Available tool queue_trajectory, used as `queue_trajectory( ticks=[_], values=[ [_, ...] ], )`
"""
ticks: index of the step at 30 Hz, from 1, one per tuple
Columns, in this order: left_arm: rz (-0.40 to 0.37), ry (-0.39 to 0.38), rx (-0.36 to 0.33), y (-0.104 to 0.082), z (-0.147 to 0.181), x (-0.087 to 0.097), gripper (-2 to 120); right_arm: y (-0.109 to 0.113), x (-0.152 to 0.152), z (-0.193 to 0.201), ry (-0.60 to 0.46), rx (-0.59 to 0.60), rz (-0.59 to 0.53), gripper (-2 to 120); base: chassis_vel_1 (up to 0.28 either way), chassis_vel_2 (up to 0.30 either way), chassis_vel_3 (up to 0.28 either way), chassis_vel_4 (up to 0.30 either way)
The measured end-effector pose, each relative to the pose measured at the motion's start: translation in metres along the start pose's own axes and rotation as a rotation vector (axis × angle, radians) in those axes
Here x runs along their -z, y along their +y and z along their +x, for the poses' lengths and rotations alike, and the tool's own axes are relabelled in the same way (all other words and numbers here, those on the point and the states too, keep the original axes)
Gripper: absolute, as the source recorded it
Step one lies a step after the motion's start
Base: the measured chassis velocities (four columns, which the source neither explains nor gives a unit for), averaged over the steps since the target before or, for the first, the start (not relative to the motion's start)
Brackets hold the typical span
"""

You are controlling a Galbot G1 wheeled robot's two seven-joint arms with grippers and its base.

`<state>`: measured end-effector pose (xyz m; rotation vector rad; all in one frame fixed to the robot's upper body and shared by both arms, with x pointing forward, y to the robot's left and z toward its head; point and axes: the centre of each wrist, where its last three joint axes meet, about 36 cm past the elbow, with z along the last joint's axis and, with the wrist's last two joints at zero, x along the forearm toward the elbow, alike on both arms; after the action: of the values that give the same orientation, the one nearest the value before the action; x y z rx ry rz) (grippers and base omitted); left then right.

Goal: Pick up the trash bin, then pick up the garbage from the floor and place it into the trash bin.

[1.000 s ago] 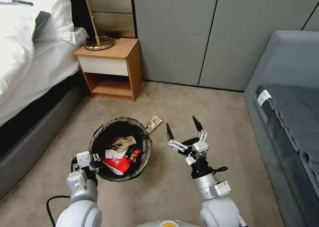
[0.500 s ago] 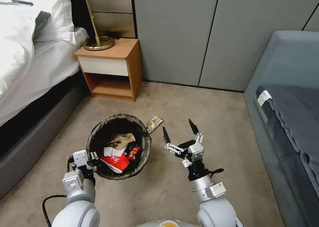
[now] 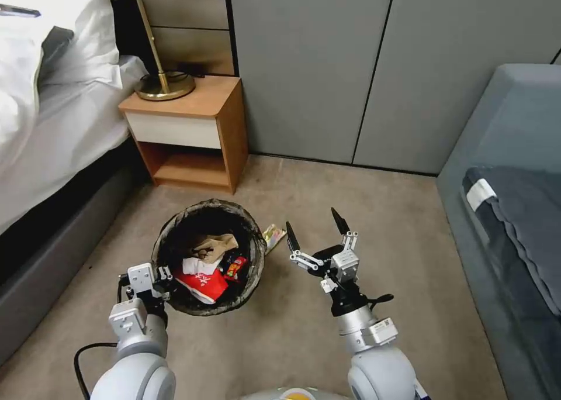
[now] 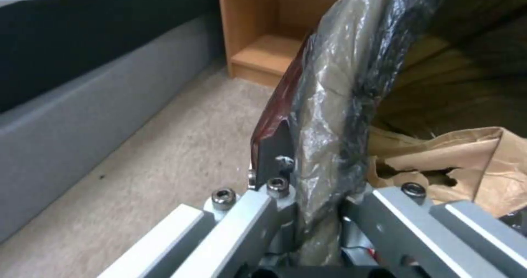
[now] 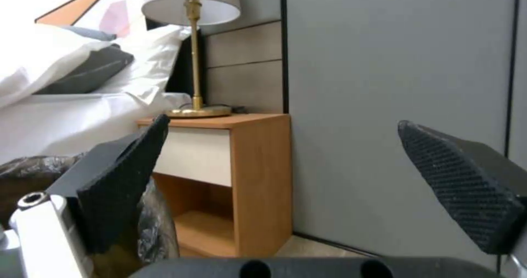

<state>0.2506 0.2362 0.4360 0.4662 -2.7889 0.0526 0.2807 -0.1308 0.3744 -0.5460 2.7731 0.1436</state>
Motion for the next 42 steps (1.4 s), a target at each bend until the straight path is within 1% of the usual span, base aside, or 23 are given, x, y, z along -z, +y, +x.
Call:
queue_trajectory(
  ticks=[14, 24, 28, 30, 31, 33, 34, 37, 38, 39, 41, 42],
  values=[
    [0.0, -0.001, 0.003, 0.001, 0.0, 0.0, 0, 0.0, 0.0, -0.002, -0.003, 0.012, -0.009, 100, -0.159, 0.159, 0.149, -0.151],
    [0.002, -0.003, 0.003, 0.0, 0.0, 0.001, 0, 0.001, 0.0, -0.004, -0.01, 0.019, -0.013, 100, -0.014, 0.012, 0.017, -0.015],
    [0.0, -0.002, 0.004, 0.001, 0.001, 0.002, 0, -0.001, 0.001, -0.01, -0.007, 0.008, -0.018, 100, 0.0, 0.0, 0.0, 0.0],
    [-0.002, -0.004, 0.006, 0.002, 0.002, 0.002, 0, -0.001, 0.0, -0.016, 0.044, -0.032, -0.045, 100, 0.0, 0.0, 0.0, 0.0],
    [-0.002, -0.004, 0.006, 0.002, 0.002, 0.002, 0, -0.001, 0.0, -0.016, 0.044, -0.032, -0.045, 100, 0.0, 0.0, 0.0, 0.0],
    [-0.003, -0.005, 0.008, 0.003, 0.004, 0.003, 0, 0.0, -0.003, -0.022, 0.168, -0.086, -0.106, 100, 0.0, 0.0, 0.0, 0.0],
    [-0.003, -0.005, 0.008, 0.003, 0.004, 0.003, 0, 0.0, -0.003, -0.022, 0.168, -0.086, -0.106, 100, 0.0, 0.0, 0.0, 0.0],
    [-0.001, -0.008, 0.009, 0.003, 0.007, 0.006, 0, 0.002, -0.013, -0.034, 0.389, -0.141, -0.227, 100, 0.0, 0.0, 0.0, 0.0],
    [-0.001, -0.008, 0.009, 0.003, 0.007, 0.006, 0, 0.002, -0.013, -0.034, 0.389, -0.141, -0.227, 100, 0.0, 0.0, 0.0, 0.0],
    [0.0, -0.009, 0.01, 0.003, 0.007, 0.006, 0, 0.002, -0.021, -0.04, 0.449, -0.14, -0.239, 100, 0.0, 0.0, 0.0, 0.0],
    [-0.001, -0.008, 0.013, 0.003, 0.007, 0.006, 0, 0.004, -0.039, -0.051, 0.53, -0.118, -0.228, 100, 0.0, 0.0, 0.0, 0.0],
    [-0.001, -0.008, 0.013, 0.003, 0.007, 0.006, 0, 0.004, -0.039, -0.051, 0.53, -0.118, -0.228, 100, 0.0, 0.0, 0.0, 0.0]
  ],
)
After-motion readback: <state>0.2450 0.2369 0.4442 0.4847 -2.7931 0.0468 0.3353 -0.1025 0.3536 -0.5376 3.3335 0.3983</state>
